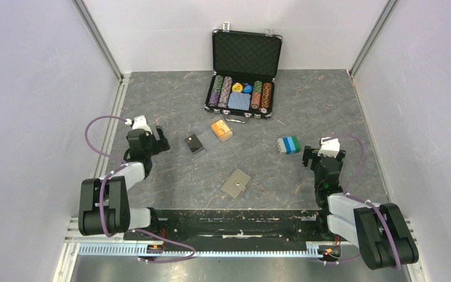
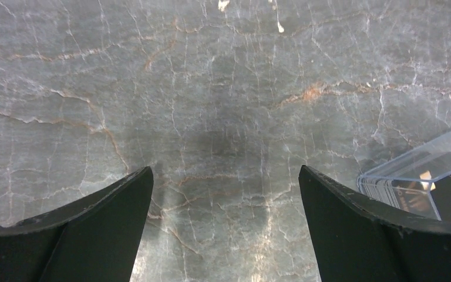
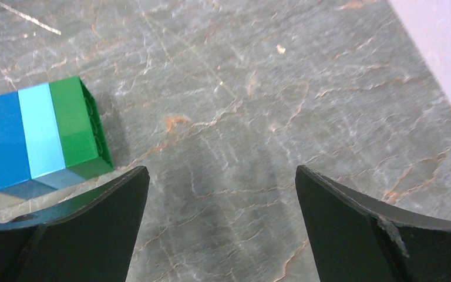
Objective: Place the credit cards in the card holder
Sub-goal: Reset both arms
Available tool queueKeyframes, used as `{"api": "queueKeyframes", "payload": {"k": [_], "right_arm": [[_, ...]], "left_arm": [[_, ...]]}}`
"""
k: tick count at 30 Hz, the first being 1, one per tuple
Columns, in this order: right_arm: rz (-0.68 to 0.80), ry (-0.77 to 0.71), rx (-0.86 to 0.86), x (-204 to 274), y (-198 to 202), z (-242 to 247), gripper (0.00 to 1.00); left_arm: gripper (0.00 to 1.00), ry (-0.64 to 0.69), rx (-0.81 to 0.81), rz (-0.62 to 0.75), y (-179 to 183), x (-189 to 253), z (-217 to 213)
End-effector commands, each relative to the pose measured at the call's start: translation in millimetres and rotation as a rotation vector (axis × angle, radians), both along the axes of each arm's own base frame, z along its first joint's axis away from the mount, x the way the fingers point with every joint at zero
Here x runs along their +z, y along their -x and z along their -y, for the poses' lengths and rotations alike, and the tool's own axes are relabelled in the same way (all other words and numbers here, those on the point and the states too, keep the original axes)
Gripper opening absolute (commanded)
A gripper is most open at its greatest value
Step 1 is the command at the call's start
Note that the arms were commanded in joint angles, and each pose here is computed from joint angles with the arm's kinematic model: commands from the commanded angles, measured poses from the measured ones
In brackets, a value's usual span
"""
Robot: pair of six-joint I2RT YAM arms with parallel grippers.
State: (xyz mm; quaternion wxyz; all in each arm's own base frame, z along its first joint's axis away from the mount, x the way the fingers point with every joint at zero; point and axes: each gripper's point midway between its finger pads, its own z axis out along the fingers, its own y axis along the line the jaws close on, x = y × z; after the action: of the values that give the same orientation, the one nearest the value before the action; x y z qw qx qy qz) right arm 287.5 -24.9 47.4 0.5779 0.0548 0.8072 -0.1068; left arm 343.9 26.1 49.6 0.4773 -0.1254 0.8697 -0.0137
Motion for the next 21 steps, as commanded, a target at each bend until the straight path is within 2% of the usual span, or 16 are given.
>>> {"api": "queueKeyframes", "payload": {"k": [1,3,9,12,18,21], "right_arm": [[0.184,0.085,-0.033,27,5,14,0.98],[0.178,0.1,-0.031,28,1,15,0.98],[0.19,0.119,-0.016,34,-14,12,0.98],[0.255,0.12,-0.041,37,-3,17,0.98],[0.258,0.121,-0.027,38,-3,15,0.98],[0.259,0.12,-0.027,38,-3,15,0.98]], "left_arm": [[1.0,-0.086,0.036,0.335,-39,61,-14],[1.0,-0.079,0.006,0.292,-46,48,-9],[1.0,-0.078,-0.126,0.293,-51,41,12],[1.0,-0.079,-0.172,0.302,-51,40,20],[1.0,-0.099,-0.166,0.334,-48,43,21],[1.0,-0.162,-0.143,0.373,-37,39,27]]}}
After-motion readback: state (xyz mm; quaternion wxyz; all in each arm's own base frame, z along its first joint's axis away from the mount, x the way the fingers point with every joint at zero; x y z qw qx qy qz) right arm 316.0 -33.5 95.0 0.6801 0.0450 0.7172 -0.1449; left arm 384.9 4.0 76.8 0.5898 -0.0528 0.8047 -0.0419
